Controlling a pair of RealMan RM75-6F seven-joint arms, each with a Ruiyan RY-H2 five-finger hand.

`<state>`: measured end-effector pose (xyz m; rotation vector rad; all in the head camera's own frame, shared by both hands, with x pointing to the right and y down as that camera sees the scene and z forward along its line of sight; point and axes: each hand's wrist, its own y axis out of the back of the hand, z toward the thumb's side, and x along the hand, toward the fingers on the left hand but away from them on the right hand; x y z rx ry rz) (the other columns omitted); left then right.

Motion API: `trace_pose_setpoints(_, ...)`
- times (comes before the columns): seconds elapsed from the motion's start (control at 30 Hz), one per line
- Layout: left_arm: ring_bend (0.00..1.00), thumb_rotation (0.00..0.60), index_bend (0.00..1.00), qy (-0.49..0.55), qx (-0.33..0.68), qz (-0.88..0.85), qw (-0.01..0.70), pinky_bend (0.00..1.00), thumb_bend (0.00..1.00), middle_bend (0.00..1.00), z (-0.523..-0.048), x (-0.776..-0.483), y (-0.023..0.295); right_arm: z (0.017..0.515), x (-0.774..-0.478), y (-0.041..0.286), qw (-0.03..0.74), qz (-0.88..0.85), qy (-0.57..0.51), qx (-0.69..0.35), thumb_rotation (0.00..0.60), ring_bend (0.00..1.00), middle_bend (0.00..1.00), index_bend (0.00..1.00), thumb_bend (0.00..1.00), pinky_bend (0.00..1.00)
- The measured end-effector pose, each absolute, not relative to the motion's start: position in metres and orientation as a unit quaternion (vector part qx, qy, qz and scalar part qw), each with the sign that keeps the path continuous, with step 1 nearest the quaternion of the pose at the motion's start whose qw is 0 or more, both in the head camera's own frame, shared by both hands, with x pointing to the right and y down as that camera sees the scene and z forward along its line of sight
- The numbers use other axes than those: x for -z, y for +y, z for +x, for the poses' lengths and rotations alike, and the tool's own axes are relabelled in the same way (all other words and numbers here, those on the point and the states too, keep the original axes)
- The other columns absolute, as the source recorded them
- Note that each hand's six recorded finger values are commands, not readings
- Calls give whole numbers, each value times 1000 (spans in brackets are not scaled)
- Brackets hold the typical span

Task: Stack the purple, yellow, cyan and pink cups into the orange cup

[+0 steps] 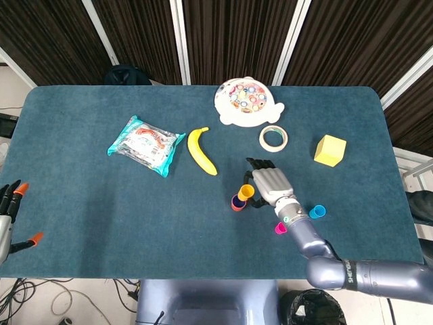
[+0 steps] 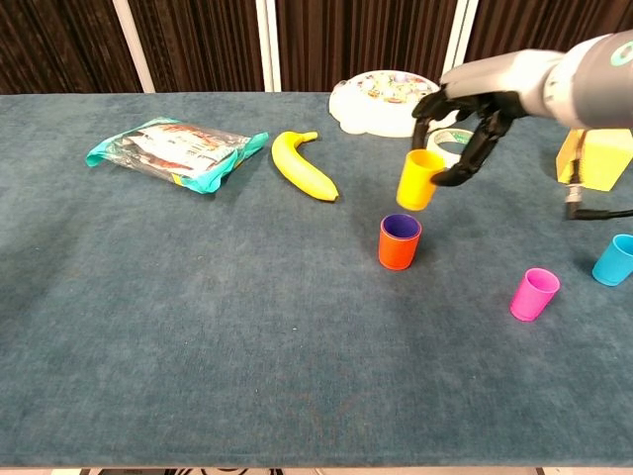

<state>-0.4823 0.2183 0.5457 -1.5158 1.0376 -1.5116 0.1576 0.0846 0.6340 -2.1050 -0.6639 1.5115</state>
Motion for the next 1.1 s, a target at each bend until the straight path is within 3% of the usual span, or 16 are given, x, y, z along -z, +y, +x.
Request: trace_pose_setpoints(1.1,0,600,0,397,592,-595,372,38,0,0,-480,-550,219,154,-653,96,230,-757,-228,-567,600,15,0,457,409,11)
